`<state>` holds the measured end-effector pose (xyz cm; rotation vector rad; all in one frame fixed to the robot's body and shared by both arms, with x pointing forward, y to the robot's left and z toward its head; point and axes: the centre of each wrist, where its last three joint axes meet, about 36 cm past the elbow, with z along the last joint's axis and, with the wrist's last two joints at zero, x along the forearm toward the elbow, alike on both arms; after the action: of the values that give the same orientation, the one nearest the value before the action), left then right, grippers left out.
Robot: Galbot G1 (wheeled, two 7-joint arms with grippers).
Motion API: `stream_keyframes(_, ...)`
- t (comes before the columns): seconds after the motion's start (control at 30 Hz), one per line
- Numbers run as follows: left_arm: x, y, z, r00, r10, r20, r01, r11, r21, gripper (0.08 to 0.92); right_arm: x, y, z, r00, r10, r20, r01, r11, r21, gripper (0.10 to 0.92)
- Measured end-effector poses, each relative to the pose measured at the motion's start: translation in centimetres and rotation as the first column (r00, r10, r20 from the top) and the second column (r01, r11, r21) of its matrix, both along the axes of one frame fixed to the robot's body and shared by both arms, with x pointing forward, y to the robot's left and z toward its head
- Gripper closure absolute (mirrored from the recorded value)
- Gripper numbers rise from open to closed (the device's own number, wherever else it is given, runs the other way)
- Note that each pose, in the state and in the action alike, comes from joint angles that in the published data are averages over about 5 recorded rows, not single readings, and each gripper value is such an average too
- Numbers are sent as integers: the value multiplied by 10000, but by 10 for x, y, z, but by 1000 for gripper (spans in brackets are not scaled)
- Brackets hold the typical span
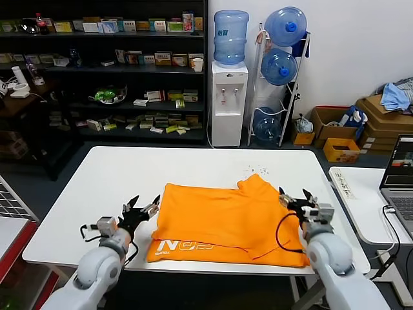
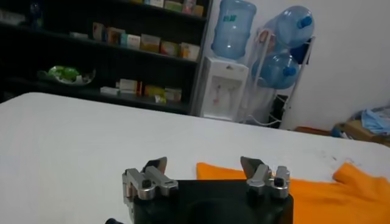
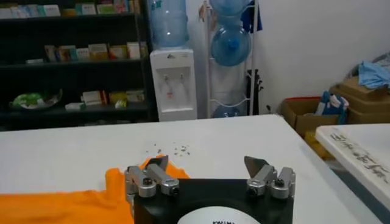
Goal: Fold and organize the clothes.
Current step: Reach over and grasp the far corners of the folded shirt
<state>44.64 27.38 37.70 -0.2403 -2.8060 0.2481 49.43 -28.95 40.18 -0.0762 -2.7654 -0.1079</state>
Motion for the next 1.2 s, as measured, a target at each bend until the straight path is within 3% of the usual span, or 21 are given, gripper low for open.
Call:
stream_keyframes(0.37,70,-4,-28,9975,-275,-653,271,9996,-79,177,54,20,-23,9960,132,-882,-118,9998,168,200)
stream_keyframes(0.83,112,-15,-44,9928,-426,-1120,445,9989,152,186,74,33,-33,9875,399,-1527,-367,9990,237,222)
stream_keyframes(1.2,116,-19,-57,9916,-492,-1193,546,9976,427,473,75,32,-40,9836,422,-1751,-368,9988,338,517)
